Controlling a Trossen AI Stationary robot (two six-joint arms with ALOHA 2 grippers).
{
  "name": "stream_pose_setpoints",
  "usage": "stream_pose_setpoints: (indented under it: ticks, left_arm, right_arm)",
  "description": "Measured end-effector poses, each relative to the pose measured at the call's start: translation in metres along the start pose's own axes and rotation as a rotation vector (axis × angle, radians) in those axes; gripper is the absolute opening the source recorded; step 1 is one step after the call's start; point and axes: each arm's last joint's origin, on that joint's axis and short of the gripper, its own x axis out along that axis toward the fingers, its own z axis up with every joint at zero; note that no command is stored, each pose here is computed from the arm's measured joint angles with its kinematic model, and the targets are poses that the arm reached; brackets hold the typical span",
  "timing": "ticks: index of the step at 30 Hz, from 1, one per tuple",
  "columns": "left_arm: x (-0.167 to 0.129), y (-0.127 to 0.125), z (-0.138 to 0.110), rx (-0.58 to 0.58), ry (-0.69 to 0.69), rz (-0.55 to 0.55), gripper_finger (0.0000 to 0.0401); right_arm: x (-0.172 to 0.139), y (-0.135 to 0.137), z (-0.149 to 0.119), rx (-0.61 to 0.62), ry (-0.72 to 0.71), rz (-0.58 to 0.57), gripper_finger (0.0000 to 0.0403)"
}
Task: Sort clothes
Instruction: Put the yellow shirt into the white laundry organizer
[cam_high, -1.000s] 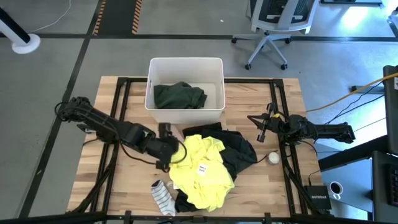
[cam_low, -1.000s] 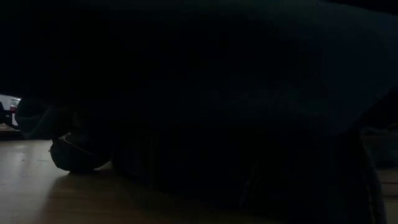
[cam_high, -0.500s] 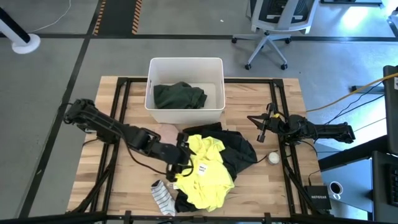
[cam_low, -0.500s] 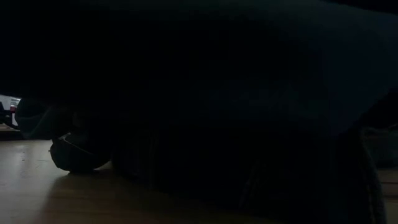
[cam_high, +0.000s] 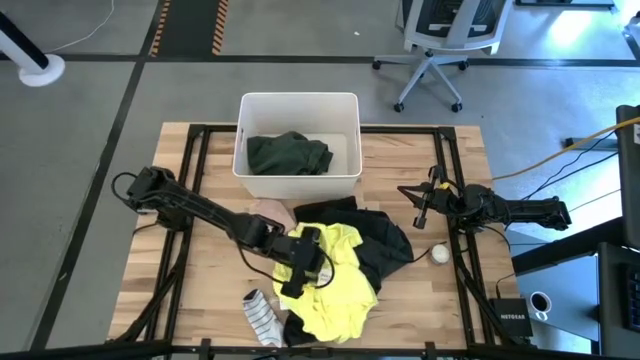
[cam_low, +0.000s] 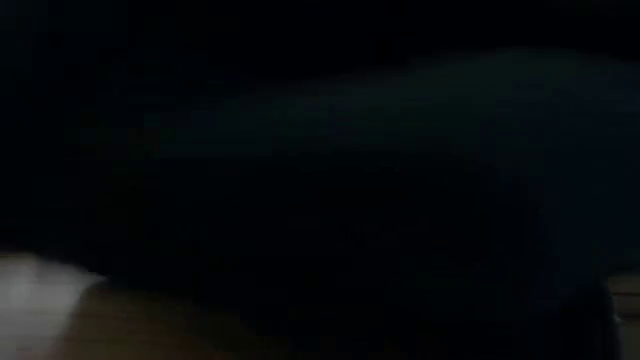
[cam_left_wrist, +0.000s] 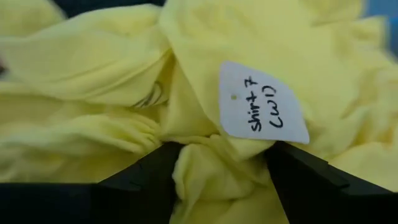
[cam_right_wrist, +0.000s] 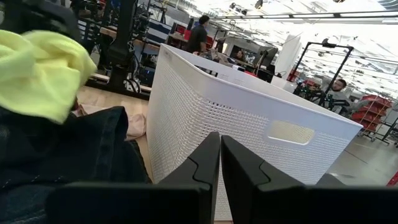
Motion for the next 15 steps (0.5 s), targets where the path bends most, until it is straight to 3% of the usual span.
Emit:
stream_pose_setpoints:
  ticks: [4, 15]
  left_arm:
    - [0.0, -0.003, 0.004, -0.003, -0.045, -0.056, 0.0225]
    - [0.018, -0.005, -0.004, 0.001, 0.006, -0.046, 0.0225]
  right_arm:
    - [0.0, 0.0, 0.0, 0.0, 0.0, 0.0, 0.0033]
    - [0.0, 0.0, 0.0, 0.0, 0.0, 0.0, 0.0033]
